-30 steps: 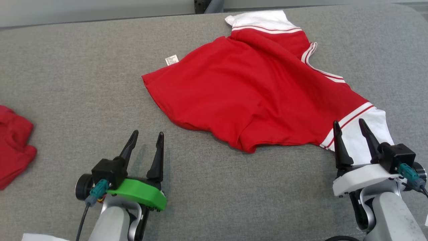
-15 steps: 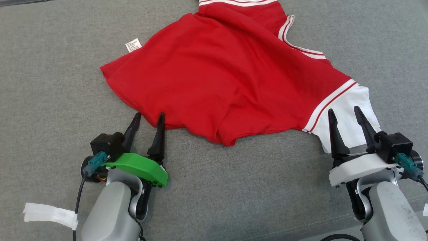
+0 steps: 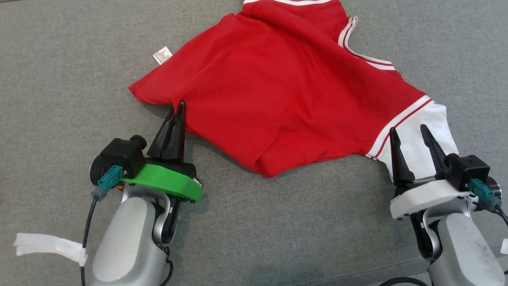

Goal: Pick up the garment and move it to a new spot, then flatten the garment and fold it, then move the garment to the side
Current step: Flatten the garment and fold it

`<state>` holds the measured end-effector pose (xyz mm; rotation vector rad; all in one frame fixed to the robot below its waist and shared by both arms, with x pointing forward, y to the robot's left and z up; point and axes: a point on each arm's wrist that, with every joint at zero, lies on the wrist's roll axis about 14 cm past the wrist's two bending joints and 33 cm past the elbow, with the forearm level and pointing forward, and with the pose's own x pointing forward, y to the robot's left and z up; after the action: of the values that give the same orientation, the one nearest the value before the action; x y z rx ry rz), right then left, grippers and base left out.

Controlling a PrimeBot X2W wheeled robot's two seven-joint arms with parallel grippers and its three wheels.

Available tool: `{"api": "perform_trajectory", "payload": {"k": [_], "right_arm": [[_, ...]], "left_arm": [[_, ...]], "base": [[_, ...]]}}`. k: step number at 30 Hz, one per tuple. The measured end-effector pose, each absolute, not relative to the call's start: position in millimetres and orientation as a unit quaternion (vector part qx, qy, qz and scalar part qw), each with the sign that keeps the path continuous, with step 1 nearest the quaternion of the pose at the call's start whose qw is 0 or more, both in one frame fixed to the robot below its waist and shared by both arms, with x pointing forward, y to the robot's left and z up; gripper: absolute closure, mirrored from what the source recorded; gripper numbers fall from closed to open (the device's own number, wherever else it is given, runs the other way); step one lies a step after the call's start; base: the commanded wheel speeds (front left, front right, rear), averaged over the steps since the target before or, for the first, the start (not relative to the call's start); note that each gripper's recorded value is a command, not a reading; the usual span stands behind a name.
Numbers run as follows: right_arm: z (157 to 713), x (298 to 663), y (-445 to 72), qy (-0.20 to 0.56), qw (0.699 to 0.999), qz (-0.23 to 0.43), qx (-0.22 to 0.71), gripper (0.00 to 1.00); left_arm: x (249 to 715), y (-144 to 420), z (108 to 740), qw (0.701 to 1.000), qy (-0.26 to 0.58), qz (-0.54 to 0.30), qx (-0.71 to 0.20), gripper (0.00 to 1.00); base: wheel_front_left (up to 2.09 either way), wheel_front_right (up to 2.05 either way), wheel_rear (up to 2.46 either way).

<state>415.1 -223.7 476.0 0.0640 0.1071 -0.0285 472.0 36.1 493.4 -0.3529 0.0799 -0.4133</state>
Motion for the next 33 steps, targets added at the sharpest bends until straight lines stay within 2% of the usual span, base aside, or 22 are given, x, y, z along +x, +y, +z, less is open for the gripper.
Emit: {"api": "perform_trajectory", "payload": {"k": [8, 15, 19, 20, 21, 22, 25, 28, 33], "right_arm": [[467.0, 410.9, -206.1, 0.067, 0.996, -0.003, 0.054, 0.0], [458.2, 404.4, -213.3, 0.082, 0.995, -0.017, 0.059, 0.0], [457.6, 403.4, -221.9, 0.083, 0.994, -0.031, 0.058, 0.0], [455.9, 401.5, -225.3, 0.086, 0.994, -0.035, 0.057, 0.0], [453.1, 398.8, -228.7, 0.091, 0.993, -0.041, 0.056, 0.0], [450.7, 396.4, -232.0, 0.095, 0.993, -0.047, 0.057, 0.0], [445.5, 390.8, -240.8, 0.105, 0.991, -0.061, 0.055, 0.0], [442.9, 385.6, -247.9, 0.11, 0.99, -0.073, 0.054, 0.0], [443.8, 387.2, -246.4, 0.108, 0.99, -0.072, 0.057, 0.0]], "left_arm": [[488.0, 50.2, 569.5, 0.97, -0.086, -0.217, -0.064, 1.0], [519.9, 28.1, 542.4, 0.966, -0.043, -0.255, 0.003, 1.0], [541.4, 11.4, 543.8, 0.962, -0.04, -0.271, 0.015, 0.82], [547.5, 3.9, 545.7, 0.96, -0.041, -0.277, 0.015, 0.56], [552.3, -5.0, 548.1, 0.957, -0.044, -0.286, 0.017, 0.05], [556.2, -15.0, 548.4, 0.954, -0.043, -0.295, 0.019, 0.0], [550.3, -42.6, 512.2, 0.944, 0.013, -0.328, 0.028, 0.0], [545.3, -63.0, 504.2, 0.937, 0.029, -0.349, 0.013, 0.0], [532.3, -64.3, 490.9, 0.934, 0.056, -0.353, -0.005, 0.0]], "base": [[0.0, 0.0, 0.0], [0.0, 0.0, 0.0], [0.0, 0.0, 0.0], [0.0, 0.0, 0.0], [0.0, 0.0, 0.0], [0.0, 0.0, 0.0], [0.0, 0.0, 0.0], [0.0, 0.0, 0.0], [0.0, 0.0, 0.0]]}}
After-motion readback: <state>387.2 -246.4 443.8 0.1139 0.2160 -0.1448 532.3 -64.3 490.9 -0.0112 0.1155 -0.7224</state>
